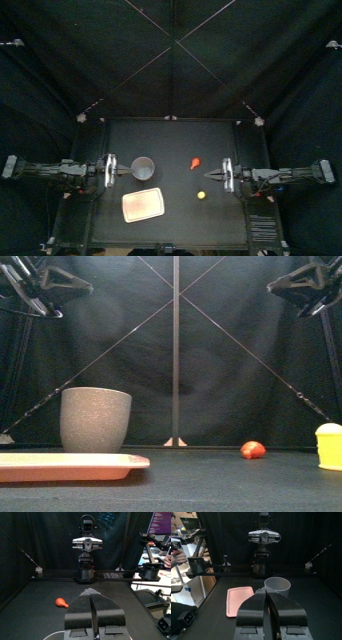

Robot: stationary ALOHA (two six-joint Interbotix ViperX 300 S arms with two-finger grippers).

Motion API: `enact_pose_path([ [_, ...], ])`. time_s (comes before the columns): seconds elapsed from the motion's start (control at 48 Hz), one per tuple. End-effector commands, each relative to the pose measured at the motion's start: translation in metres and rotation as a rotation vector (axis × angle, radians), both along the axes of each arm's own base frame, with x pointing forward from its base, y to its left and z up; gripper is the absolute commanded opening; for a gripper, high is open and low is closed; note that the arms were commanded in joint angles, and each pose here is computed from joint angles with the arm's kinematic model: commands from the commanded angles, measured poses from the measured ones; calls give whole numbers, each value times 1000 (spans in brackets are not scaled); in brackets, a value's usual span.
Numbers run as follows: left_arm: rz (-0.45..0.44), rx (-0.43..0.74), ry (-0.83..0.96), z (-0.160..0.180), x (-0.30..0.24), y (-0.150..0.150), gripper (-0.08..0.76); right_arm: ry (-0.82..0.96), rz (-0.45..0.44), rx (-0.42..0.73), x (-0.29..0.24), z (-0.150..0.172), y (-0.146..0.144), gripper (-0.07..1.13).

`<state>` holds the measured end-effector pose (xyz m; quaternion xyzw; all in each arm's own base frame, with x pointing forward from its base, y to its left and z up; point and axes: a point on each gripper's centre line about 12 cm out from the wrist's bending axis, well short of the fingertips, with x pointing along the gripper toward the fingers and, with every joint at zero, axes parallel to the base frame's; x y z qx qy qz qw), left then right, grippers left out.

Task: Pick the drumstick then place it on the pink plate
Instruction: Pick the drumstick

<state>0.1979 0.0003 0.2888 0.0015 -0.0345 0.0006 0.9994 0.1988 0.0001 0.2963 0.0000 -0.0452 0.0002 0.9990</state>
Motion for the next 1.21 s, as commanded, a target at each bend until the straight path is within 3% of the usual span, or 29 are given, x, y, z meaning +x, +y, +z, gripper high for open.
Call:
enact_pose_path([
  [0.021, 1, 5, 2, 8, 5, 0, 106, 19, -33, -6, 6, 2, -7, 72],
  [0.167, 15, 7, 43, 10, 6, 3, 97, 213, -85, -47, 23, -13, -20, 72],
  [0.354, 37, 2, 57, 10, 7, 8, 97, 576, -154, -182, 46, -31, -44, 79],
  [0.458, 42, 0, 60, 9, 6, 8, 97, 674, -171, -232, 54, -36, -51, 120],
  [0.583, 42, 0, 61, 8, 6, 8, 99, 699, -164, -244, 59, -40, -51, 335],
  [0.75, 49, 0, 63, 7, 6, 10, 99, 734, -167, -240, 58, -48, -52, 833],
  [0.854, 54, 0, 51, 9, 6, 11, 100, 772, -178, -261, 55, -51, -55, 1059],
  [1.208, 61, 2, 20, 8, 5, 12, 100, 767, -179, -296, 59, -57, -58, 1048],
])
